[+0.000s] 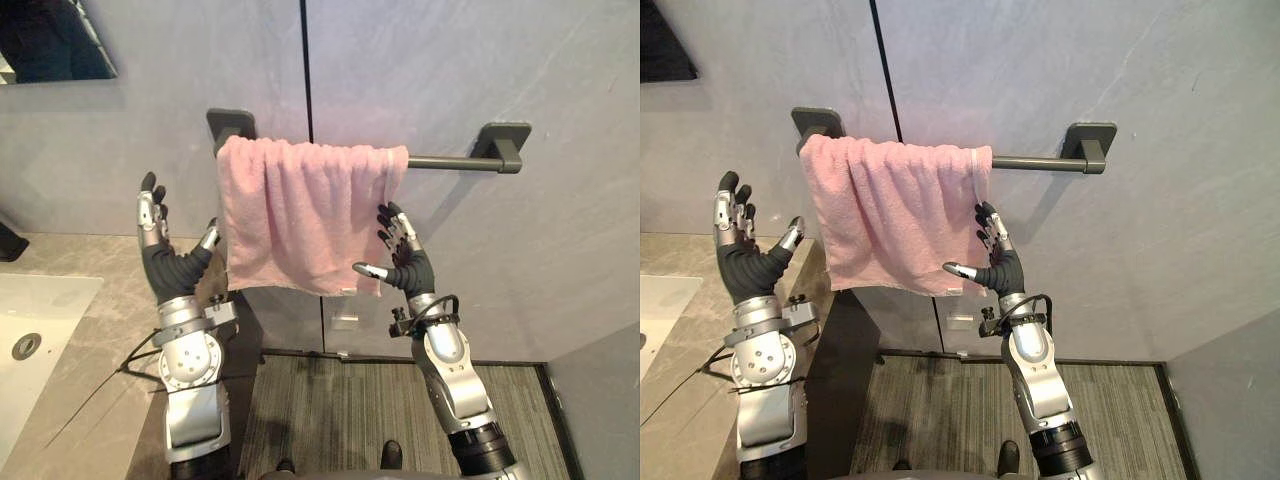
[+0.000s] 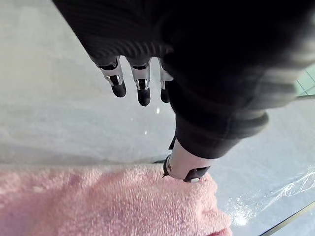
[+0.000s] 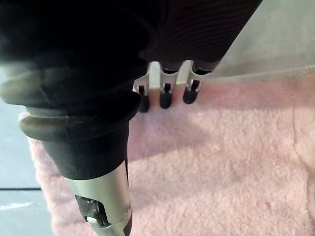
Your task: Organize washtable
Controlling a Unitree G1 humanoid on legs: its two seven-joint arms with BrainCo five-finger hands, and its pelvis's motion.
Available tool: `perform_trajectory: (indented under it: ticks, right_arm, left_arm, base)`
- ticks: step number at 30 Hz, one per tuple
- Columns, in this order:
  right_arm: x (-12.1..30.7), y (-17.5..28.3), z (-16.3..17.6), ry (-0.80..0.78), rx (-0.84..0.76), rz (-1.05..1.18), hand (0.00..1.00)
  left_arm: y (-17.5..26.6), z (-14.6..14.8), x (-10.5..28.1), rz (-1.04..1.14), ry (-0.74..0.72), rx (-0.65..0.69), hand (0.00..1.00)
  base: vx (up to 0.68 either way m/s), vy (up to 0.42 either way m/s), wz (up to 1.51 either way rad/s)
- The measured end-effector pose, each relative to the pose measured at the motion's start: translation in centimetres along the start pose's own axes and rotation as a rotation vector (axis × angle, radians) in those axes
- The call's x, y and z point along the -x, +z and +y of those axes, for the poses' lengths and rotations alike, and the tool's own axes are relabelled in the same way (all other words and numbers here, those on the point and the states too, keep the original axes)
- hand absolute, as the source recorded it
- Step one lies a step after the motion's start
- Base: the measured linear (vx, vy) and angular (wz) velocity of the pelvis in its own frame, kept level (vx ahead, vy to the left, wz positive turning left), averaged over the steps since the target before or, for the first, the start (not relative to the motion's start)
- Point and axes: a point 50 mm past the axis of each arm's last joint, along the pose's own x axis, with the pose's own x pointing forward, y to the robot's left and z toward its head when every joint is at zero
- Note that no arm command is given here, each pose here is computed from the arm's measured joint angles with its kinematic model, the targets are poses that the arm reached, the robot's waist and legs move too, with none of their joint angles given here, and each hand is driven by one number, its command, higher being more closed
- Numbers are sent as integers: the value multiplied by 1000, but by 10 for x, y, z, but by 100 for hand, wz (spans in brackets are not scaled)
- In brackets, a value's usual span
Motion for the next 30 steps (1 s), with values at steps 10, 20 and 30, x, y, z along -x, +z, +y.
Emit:
perform_trajectory:
  ticks: [10, 20, 30]
  right_arm:
    - [-20, 11, 15, 16, -187, -55, 0]
    - [-24, 20, 27, 25, -390, -113, 100]
    - [-24, 34, 30, 40, -407, -180, 100]
  left_arm:
    - [-4, -28, -17, 7, -80, 39, 100]
    - [-5, -31, -16, 39, -72, 152, 100]
    - [-7, -39, -14, 52, -94, 169, 100]
  base:
    - [-19, -12, -1]
    - [-16, -17, -7]
    - [-8, -4, 0]
